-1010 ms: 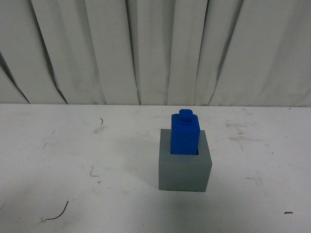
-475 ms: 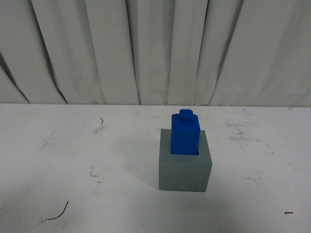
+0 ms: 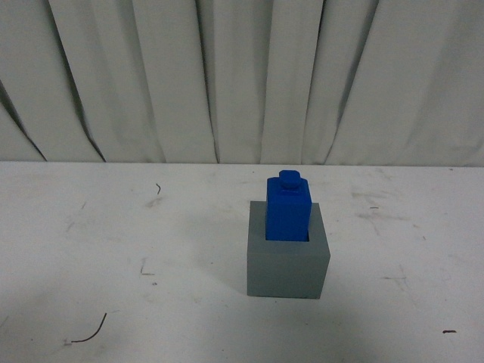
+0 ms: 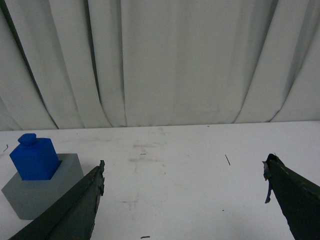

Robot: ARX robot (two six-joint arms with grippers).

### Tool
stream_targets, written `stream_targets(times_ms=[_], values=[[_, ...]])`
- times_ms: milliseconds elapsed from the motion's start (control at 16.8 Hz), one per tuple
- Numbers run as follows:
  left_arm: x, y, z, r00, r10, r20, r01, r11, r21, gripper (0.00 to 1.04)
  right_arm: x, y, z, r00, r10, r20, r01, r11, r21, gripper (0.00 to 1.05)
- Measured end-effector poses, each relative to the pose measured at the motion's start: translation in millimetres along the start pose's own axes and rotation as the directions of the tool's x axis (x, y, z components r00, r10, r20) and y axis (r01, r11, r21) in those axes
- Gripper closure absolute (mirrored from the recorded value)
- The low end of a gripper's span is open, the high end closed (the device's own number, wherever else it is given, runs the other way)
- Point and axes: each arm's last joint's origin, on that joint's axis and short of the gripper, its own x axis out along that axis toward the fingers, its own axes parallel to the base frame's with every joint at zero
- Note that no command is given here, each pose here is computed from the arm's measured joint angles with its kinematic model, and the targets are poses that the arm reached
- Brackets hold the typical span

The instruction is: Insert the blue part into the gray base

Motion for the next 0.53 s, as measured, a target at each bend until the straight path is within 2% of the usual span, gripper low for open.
stream_targets(times_ms=[535], values=[[0.0,0.0,0.0,1.000,0.000,0.000,0.000,1.000,0.000,0.07,0.0,0.0,0.0,1.000,0.000,0.000,0.000,1.000,0.000,0.06]])
